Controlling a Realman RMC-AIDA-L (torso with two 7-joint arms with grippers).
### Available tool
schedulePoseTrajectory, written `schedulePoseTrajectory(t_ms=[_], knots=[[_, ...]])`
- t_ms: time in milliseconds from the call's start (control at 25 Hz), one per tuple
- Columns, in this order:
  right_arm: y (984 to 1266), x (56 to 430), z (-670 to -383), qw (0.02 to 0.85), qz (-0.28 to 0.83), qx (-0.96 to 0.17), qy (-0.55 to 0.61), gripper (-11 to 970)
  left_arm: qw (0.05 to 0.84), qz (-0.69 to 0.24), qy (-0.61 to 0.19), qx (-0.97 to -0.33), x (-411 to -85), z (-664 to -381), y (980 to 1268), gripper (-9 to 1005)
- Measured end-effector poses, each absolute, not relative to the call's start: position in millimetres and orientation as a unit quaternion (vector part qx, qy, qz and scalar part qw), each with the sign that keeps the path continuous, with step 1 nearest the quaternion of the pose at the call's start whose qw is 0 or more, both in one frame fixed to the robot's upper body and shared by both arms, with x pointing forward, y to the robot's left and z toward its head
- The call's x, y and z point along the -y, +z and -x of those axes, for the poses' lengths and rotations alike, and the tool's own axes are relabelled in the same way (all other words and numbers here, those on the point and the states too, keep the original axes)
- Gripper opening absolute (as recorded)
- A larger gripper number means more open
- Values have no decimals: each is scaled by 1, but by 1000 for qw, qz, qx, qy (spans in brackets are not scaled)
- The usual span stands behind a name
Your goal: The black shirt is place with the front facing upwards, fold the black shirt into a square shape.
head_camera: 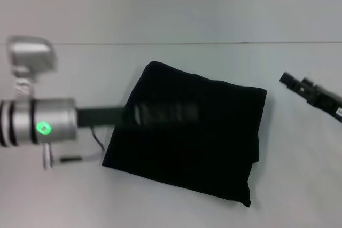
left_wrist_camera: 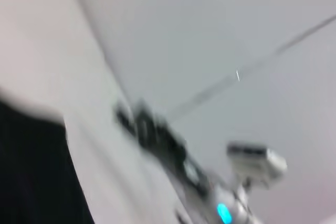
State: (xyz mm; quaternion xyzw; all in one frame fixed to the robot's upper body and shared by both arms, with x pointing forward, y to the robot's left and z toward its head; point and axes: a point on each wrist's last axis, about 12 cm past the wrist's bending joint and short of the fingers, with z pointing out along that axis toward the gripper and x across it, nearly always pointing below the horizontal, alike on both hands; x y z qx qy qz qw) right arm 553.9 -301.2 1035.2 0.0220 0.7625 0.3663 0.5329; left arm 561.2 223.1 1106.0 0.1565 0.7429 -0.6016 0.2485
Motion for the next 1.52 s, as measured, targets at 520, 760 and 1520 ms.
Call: schedulePoseTrajectory(t_ms=[520,760,1520], knots=[[1031,286,-510,498,218,-745,386,945,330,20,-401,-854,-276,-635,1106,914],[1011,286,-476,534,311,-719,319,945,317,-12,-345,-883,-246,-643,1094,946],[1005,284,-464,532,321,-715,321,944,313,-18,-316,-896,-217,-642,1077,926]])
